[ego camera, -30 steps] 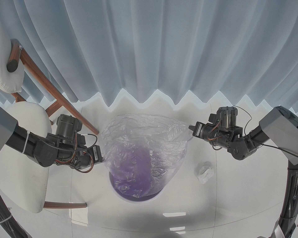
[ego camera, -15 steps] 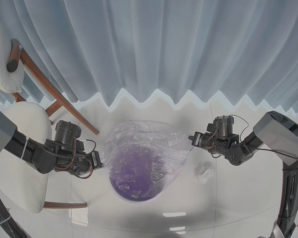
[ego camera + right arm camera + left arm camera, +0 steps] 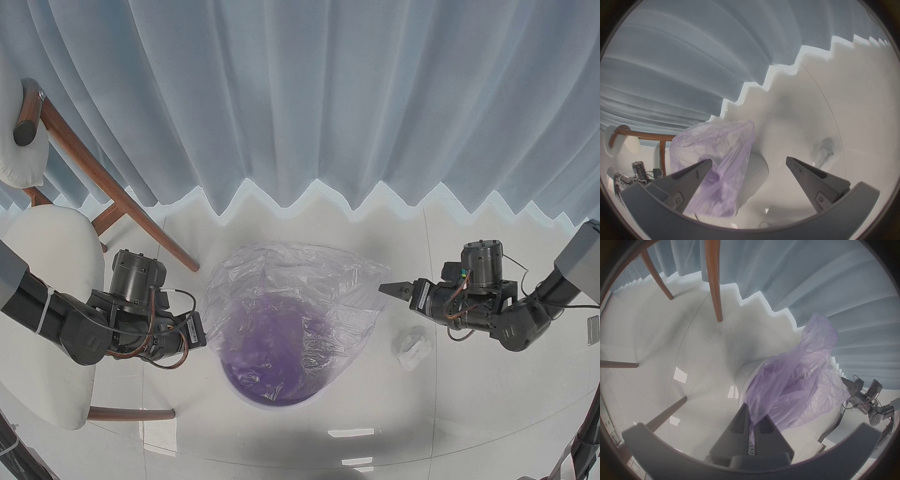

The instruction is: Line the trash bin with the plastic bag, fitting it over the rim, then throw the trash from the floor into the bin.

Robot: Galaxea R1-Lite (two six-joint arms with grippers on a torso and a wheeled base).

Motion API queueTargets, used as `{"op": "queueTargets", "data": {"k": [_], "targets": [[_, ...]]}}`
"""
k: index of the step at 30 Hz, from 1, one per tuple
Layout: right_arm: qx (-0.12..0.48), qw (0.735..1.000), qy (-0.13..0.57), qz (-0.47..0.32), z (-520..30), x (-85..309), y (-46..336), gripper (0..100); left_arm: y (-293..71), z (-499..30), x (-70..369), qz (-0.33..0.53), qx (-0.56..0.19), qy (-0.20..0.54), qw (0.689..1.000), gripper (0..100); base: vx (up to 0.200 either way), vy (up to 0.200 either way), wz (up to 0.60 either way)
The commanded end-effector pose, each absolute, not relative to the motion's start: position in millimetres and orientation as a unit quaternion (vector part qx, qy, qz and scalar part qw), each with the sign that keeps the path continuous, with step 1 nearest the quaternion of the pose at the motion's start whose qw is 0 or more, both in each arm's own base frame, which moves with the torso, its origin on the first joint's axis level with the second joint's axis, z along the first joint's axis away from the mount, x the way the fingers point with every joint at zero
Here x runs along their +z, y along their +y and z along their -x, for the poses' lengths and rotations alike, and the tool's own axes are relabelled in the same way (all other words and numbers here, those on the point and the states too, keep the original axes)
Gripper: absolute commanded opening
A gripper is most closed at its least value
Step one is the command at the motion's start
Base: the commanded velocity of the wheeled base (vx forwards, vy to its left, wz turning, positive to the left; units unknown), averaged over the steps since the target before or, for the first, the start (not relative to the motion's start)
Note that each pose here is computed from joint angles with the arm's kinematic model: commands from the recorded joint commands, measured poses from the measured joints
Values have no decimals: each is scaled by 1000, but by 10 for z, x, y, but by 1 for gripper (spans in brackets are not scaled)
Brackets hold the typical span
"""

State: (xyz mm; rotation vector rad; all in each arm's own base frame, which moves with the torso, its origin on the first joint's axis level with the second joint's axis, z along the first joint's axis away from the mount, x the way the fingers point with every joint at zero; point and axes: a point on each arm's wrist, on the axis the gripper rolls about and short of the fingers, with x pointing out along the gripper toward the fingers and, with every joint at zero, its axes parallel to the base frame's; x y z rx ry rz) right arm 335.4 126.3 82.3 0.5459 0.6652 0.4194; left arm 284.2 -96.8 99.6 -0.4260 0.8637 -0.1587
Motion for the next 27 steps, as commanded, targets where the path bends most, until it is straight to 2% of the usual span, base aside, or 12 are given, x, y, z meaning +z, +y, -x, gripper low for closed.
{"op": "queueTargets", "data": {"k": [1, 14, 20, 21, 27], "targets": [[233, 877, 323, -271, -2879, 1083, 1260, 100, -1023, -2700, 1055, 183, -90, 407, 890, 0, 0, 0, 0], [256, 867, 343, -256, -3070, 890, 1608, 100, -1016, -2709, 1066, 173, -96, 395, 897, 0, 0, 0, 0], [251, 867, 358, -238, -2894, 818, 1669, 100, -961, -2674, 999, 159, -92, 405, 896, 0, 0, 0, 0], [252, 867, 358, -238, -2873, 823, 1669, 0, -954, -2665, 986, 155, -94, 406, 896, 0, 0, 0, 0], [256, 859, 381, -226, -2631, 772, 1642, 0, -908, -2595, 913, 132, -105, 397, 902, 0, 0, 0, 0]]}}
